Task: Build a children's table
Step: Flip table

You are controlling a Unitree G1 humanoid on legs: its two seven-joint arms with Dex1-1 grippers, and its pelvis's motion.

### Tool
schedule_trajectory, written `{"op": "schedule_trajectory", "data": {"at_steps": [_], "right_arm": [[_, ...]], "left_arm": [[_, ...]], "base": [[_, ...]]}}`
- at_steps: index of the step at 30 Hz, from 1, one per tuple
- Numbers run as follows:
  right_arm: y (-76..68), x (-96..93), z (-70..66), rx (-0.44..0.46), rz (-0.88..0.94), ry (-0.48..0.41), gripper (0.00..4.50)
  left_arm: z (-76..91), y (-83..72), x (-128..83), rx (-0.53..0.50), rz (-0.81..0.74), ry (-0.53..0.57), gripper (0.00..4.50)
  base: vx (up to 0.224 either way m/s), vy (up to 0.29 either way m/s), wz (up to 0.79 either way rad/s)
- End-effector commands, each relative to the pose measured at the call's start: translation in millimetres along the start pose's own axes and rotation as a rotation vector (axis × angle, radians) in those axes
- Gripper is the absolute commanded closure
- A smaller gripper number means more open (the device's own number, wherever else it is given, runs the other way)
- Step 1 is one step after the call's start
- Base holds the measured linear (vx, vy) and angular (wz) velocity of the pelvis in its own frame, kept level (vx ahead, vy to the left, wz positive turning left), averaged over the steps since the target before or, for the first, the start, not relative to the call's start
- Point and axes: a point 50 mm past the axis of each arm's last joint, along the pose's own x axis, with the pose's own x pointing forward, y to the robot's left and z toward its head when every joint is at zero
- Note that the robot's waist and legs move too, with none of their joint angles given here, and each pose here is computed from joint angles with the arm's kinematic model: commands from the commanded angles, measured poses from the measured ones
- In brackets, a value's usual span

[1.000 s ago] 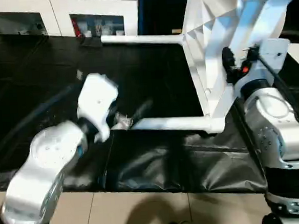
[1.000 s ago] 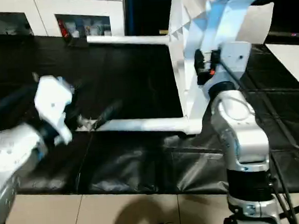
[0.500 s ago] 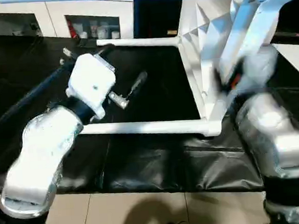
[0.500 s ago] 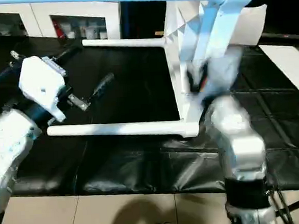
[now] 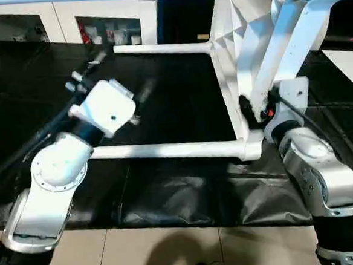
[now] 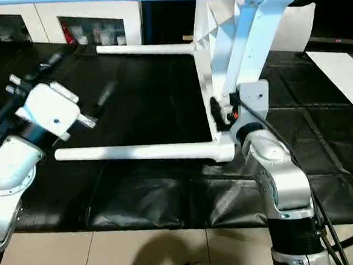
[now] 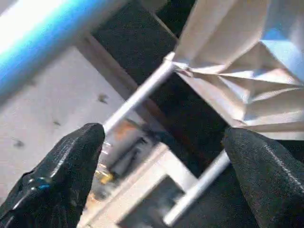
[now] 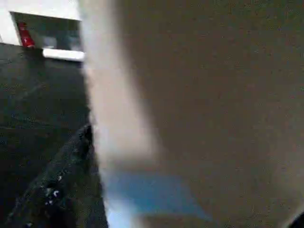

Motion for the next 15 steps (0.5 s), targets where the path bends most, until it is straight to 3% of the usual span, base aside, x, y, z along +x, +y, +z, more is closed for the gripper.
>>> {"op": "schedule_trajectory", "data": {"at_steps": [1, 3, 10, 15], "right_arm": [[-2.6, 0.1, -0.5, -0.014, -0.015, -0.004, 0.05], [-2.5, 1.5, -2.4, -0.014, -0.039, 0.005, 0.02], [4.7, 4.3, -3.0, -0.062, 0.016, 0.012, 0.02], [6.0, 7.0, -4.3, -0.053, 0.01, 0.013, 0.02]], "left_arm": [[3.8, -2.3, -1, 0.072, 0.015, -0.037, 0.0], [4.2, 1.8, 1, 0.15, 0.072, -0.043, 0.0], [8.7, 18.6, 11, 0.243, 0.171, -0.105, 0.0], [6.6, 19.6, 21, 0.32, 0.21, -0.112, 0.0]], "base": [[0.0, 0.0, 0.0], [0.0, 0.0, 0.0], [0.0, 0.0, 0.0], [0.0, 0.0, 0.0]]}}
